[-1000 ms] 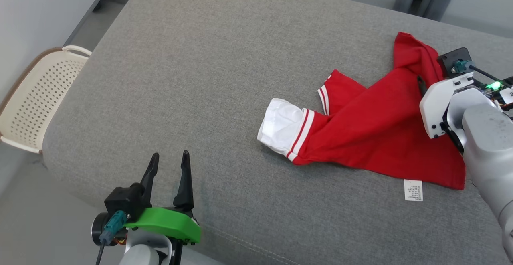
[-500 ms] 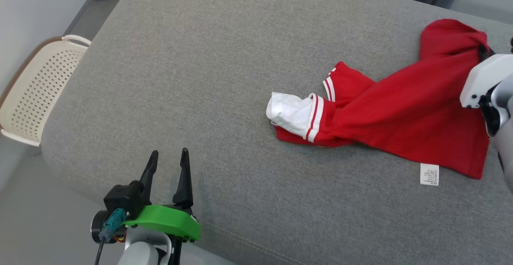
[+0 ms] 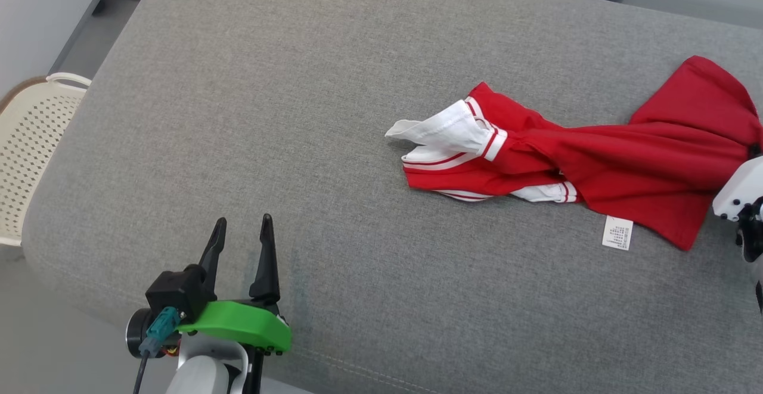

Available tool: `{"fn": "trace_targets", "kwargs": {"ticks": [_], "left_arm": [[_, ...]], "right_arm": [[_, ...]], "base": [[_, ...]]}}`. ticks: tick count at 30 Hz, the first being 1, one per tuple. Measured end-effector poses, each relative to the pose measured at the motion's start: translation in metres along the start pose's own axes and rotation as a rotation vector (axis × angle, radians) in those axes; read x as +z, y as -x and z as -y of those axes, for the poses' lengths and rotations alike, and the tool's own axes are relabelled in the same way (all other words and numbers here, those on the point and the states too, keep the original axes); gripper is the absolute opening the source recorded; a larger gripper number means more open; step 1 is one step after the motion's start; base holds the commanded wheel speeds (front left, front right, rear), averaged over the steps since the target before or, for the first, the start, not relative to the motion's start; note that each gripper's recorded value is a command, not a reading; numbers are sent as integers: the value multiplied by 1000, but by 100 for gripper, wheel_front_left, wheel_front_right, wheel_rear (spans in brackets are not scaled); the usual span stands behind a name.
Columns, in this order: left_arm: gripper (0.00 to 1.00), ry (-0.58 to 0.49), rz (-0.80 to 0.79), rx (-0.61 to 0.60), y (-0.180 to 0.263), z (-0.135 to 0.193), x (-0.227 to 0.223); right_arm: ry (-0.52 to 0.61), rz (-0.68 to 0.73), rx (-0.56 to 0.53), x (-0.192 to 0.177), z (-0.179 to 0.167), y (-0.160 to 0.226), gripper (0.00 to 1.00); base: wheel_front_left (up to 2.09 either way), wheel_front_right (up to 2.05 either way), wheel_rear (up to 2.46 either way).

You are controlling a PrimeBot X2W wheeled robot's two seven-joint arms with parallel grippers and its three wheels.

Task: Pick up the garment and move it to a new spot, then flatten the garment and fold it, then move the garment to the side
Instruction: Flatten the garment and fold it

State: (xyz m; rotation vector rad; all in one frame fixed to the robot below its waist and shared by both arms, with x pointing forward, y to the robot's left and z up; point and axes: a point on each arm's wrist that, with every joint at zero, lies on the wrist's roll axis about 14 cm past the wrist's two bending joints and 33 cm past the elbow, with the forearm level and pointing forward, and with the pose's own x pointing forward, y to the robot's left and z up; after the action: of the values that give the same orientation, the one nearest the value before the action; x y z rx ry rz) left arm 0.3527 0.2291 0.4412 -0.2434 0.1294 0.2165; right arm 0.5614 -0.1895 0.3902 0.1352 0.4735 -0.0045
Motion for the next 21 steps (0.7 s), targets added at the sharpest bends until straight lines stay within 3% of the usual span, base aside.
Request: {"fn": "trace_targets", "kwargs": {"ticks": [2,3,7,13,18,21], "left_arm": [[100,1,3,-7,-1,2,1],[100,1,5,-12,-2,4,2],[100,-2,22,-27,-1,7,7],[100,1,46,-35,3,9,14],[100,5,65,-27,8,6,20],[100,9,71,-12,12,2,22]], "right_arm": [[-2,-7,-2,-6,1,4,50],[9,0,-2,-6,2,6,100],[78,83,36,17,-10,12,100],[170,235,176,65,-69,21,100],[270,239,396,59,-157,39,100],[325,216,507,43,-187,54,100]], "base": [[0,0,0],[0,0,0],[0,0,0],[0,0,0],[0,0,0],[0,0,0]]}}
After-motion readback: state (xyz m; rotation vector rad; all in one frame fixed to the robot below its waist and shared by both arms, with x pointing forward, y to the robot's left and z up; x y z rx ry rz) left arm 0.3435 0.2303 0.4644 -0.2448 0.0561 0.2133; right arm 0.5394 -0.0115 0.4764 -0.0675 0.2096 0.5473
